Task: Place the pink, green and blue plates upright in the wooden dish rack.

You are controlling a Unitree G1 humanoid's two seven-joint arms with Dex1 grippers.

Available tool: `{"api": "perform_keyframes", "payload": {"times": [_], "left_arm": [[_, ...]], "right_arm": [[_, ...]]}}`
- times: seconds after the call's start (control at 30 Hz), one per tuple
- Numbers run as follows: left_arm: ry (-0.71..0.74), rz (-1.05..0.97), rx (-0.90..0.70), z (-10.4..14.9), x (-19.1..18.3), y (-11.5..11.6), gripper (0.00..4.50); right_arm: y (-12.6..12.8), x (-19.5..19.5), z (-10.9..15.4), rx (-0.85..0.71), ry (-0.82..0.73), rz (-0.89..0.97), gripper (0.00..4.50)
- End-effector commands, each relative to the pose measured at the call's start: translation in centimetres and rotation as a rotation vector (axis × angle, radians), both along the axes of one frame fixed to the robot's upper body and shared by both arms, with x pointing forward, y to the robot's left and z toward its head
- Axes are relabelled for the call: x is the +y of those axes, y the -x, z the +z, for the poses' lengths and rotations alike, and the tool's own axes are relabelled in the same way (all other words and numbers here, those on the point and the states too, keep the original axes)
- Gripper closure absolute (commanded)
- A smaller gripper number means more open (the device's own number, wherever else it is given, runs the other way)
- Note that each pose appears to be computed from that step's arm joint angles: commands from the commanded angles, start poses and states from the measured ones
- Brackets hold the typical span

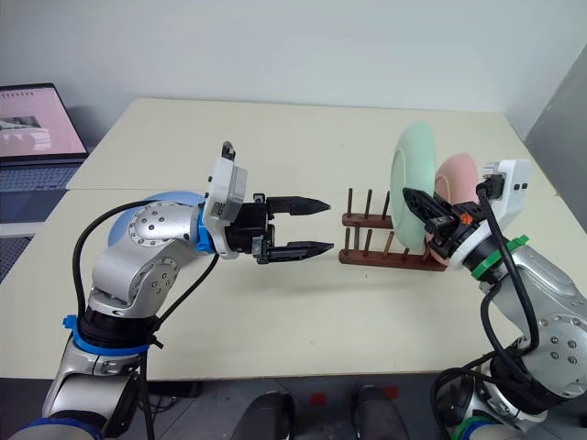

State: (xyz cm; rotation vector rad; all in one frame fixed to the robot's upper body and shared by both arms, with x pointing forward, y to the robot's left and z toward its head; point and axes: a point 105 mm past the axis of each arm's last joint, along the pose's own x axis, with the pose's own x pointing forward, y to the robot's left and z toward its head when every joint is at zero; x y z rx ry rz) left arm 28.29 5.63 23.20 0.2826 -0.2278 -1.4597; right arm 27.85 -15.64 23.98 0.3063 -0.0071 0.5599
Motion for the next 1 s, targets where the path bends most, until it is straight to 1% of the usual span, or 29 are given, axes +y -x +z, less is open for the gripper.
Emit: {"api": "perform_keyframes", "payload": {"times": [0.03,0.07,0.13,0.17,0.2,0.23,0.27,0.3,0.43,0.57,0.63,0.7,0.77,0.83,0.9,0.93,1.0], "left_arm": [[0.028,-0.022,-0.043,1.8,-0.1,0.6,1.41],[0.023,-0.008,-0.045,1.7,0.0,0.4,1.41],[0.022,0.003,-0.035,1.6,0.0,0.2,1.03],[0.022,0.002,-0.027,1.6,0.0,0.3,0.85],[0.022,0.000,-0.021,1.6,0.1,0.3,0.58],[0.021,0.002,-0.016,1.6,0.2,0.4,0.30],[0.020,0.004,-0.014,1.6,0.3,0.4,0.01],[0.019,0.015,-0.013,1.6,0.4,0.3,0.00],[0.009,0.055,-0.018,1.4,0.9,0.1,0.00],[0.027,0.138,-0.017,1.3,1.6,-0.6,0.00],[0.027,0.190,-0.012,1.0,2.2,-0.9,0.00],[0.031,0.295,-0.007,0.6,3.6,-1.5,0.00],[0.046,0.508,-0.055,0.7,6.3,-3.1,0.00],[0.072,0.666,-0.101,1.0,8.4,-4.1,0.00],[0.170,0.940,-0.095,1.4,12.6,-5.2,0.00],[0.225,1.100,-0.082,1.2,15.4,-5.5,0.00],[0.315,1.335,-0.038,0.3,19.8,-5.2,0.00]], "right_arm": [[-0.4,0.3,0.7,-0.021,-0.010,-0.009,4.50],[-0.5,0.2,0.7,-0.015,-0.005,-0.015,4.50],[-0.9,0.0,0.5,0.007,0.007,-0.037,4.50],[-1.1,-0.1,0.5,0.012,0.010,-0.047,4.16],[-1.2,-0.2,0.4,0.017,0.014,-0.053,3.80],[-1.3,-0.3,0.5,0.018,0.021,-0.061,3.58],[-1.4,-0.4,0.5,0.016,0.029,-0.070,3.24],[-1.5,-0.6,0.7,0.011,0.044,-0.078,2.95],[-1.2,-0.5,2.1,-0.076,0.163,-0.070,1.51],[-1.2,-0.5,4.5,-0.209,0.317,-0.085,0.10],[-1.3,-0.5,5.4,-0.266,0.386,-0.078,0.04],[-1.0,0.1,6.1,-0.335,0.495,-0.014,0.04],[-0.7,0.8,6.2,-0.390,0.602,0.074,0.04],[-0.7,1.1,6.0,-0.414,0.658,0.128,0.04],[-0.7,2.0,5.4,-0.437,0.705,0.228,0.04],[-0.6,2.6,5.2,-0.449,0.718,0.288,0.04],[-0.5,3.5,4.9,-0.477,0.728,0.366,0.04]]}}
